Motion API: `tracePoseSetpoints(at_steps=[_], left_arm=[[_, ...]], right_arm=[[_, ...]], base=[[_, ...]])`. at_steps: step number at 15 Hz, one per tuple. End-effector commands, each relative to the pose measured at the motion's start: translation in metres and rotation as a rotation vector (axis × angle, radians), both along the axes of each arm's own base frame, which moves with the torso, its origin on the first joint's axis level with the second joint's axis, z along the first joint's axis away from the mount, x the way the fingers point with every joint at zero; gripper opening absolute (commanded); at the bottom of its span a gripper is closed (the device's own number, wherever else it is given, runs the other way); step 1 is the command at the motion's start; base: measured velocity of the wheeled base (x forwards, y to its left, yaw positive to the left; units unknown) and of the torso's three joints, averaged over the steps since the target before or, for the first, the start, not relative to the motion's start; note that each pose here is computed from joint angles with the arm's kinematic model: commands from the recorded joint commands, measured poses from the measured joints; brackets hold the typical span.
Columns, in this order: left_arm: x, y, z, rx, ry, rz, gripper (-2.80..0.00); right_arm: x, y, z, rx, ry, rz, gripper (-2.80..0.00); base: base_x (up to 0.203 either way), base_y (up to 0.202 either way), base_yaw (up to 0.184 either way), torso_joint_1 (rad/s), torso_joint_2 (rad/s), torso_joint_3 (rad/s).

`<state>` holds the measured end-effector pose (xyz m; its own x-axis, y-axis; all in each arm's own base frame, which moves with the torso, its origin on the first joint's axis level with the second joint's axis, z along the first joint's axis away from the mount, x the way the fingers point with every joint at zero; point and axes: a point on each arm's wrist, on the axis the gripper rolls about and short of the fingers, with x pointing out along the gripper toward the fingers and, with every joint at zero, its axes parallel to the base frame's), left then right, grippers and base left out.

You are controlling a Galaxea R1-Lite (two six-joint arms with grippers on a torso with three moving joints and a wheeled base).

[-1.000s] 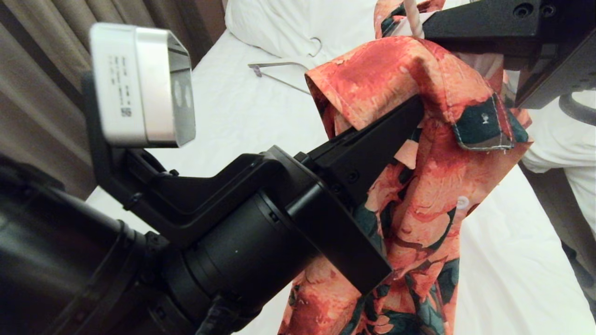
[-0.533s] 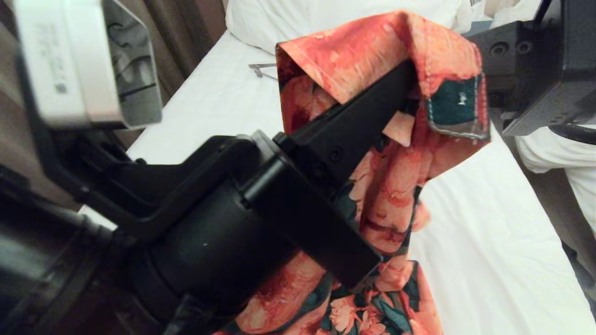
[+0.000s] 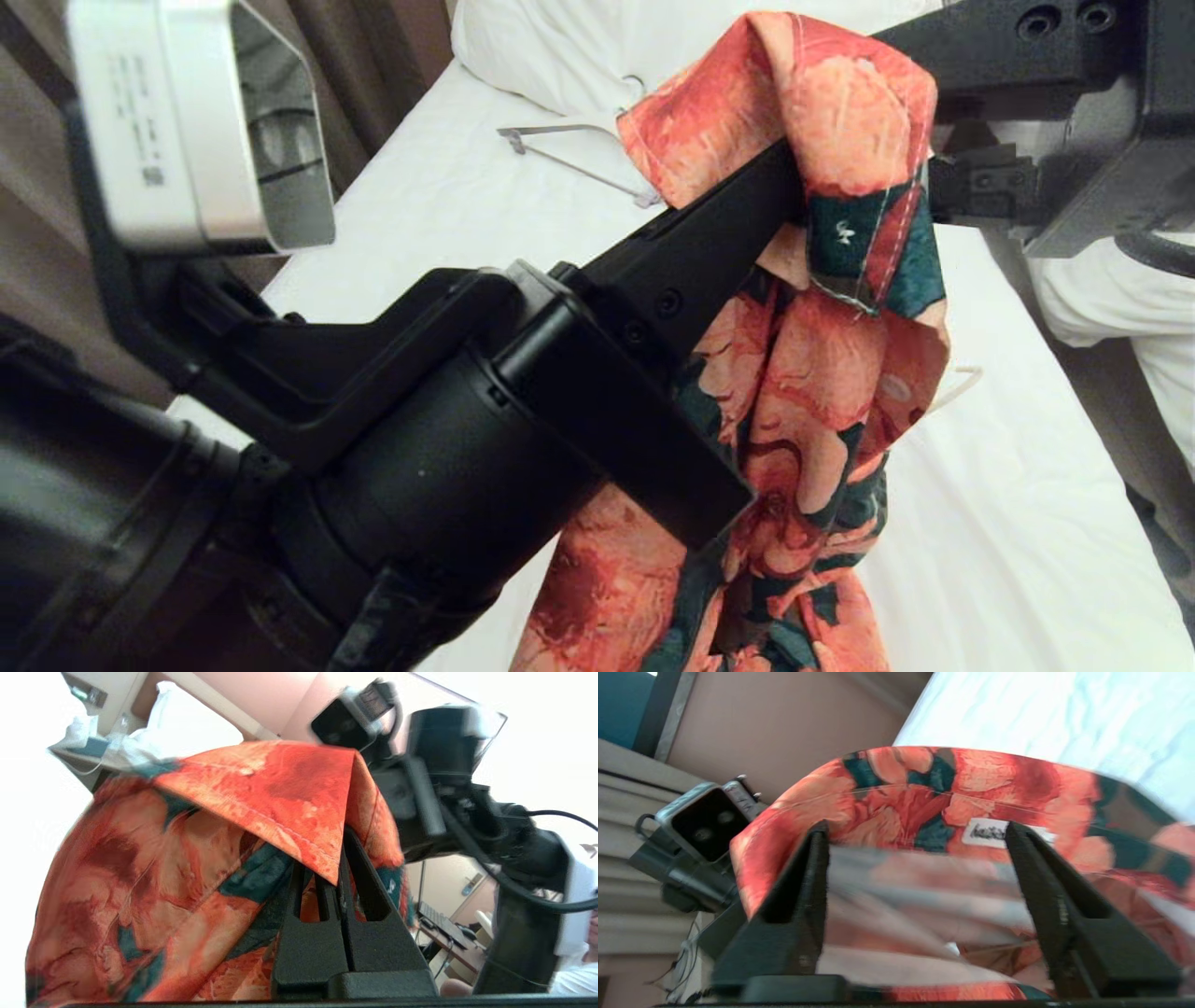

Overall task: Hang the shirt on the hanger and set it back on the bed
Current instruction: Hook the other side of the shirt onto the hanger

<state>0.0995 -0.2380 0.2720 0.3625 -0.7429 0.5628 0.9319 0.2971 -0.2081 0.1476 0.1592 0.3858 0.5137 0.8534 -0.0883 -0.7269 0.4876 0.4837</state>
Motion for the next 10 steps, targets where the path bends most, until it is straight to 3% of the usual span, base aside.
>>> tracePoseSetpoints(at_steps=[1,6,8,10], left_arm=[[0.0,-0.001,0.0,-0.005,0.0,-0.001,-2.8],[0.001,-0.001,-0.001,-0.001,0.001,0.001,-2.8],[0.002,-0.002,-0.001,0.001,0.002,0.004,-2.8],[0.002,-0.002,0.0,-0.001,0.002,0.004,-2.8]], right_arm=[[0.0,-0.004,0.002,0.008,-0.003,-0.012,0.0],[0.007,-0.013,0.001,-0.001,0.044,-0.14,0.0],[0.005,-0.018,0.001,-0.062,0.101,-0.223,0.0],[0.002,-0.023,0.002,-0.061,0.15,-0.27,0.0]], base=[[0.0,0.0,0.0,0.0,0.0,0.0],[0.0,0.0,0.0,0.0,0.0,0.0],[0.0,0.0,0.0,0.0,0.0,0.0],[0.0,0.0,0.0,0.0,0.0,0.0]])
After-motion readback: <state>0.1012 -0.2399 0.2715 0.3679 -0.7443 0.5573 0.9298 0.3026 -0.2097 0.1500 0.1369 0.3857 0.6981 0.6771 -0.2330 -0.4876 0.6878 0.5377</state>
